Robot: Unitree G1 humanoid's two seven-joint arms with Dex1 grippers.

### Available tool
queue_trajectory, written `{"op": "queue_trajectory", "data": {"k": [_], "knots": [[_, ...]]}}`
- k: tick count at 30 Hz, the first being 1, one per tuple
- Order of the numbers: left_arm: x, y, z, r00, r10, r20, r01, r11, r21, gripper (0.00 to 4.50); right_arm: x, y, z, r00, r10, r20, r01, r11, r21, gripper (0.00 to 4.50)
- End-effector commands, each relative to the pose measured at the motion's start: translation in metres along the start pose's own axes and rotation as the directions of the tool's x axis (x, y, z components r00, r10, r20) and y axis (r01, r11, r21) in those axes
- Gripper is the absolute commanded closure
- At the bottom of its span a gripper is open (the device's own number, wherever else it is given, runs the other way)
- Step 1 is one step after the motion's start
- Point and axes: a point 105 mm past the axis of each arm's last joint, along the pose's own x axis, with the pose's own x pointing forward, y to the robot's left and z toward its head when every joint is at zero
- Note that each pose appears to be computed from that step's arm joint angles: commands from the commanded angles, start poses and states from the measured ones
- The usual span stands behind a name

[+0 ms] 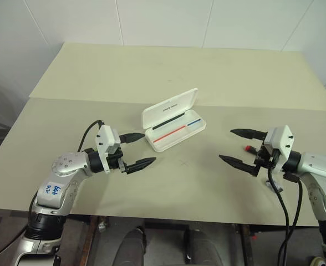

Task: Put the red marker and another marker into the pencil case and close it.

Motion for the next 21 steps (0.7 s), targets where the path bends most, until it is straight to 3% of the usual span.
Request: {"op": "queue_trajectory", "data": {"k": [1, 9, 14, 21], "knots": [[-0.003, -0.004, 0.002, 1.000, 0.023, -0.010, -0.023, 0.999, 0.028, 0.03, 0.015, 0.009, 0.021, 0.996, 0.050, 0.080, -0.047, 0.998, -0.034, 0.00], [0.013, 0.002, -0.006, 0.992, 0.105, -0.064, -0.105, 0.994, -0.002, 0.03, 0.047, 0.018, 0.051, 0.969, 0.128, 0.210, -0.115, 0.991, -0.073, 0.00], [0.022, 0.011, -0.013, 0.988, 0.112, -0.109, -0.112, 0.994, 0.003, 1.64, 0.060, 0.025, 0.055, 0.959, 0.138, 0.248, -0.125, 0.990, -0.067, 0.00], [0.051, 0.009, -0.007, 0.989, 0.034, -0.146, -0.031, 0.999, 0.025, 1.64, 0.068, 0.030, 0.056, 0.953, 0.115, 0.279, -0.104, 0.993, -0.053, 0.00]]}}
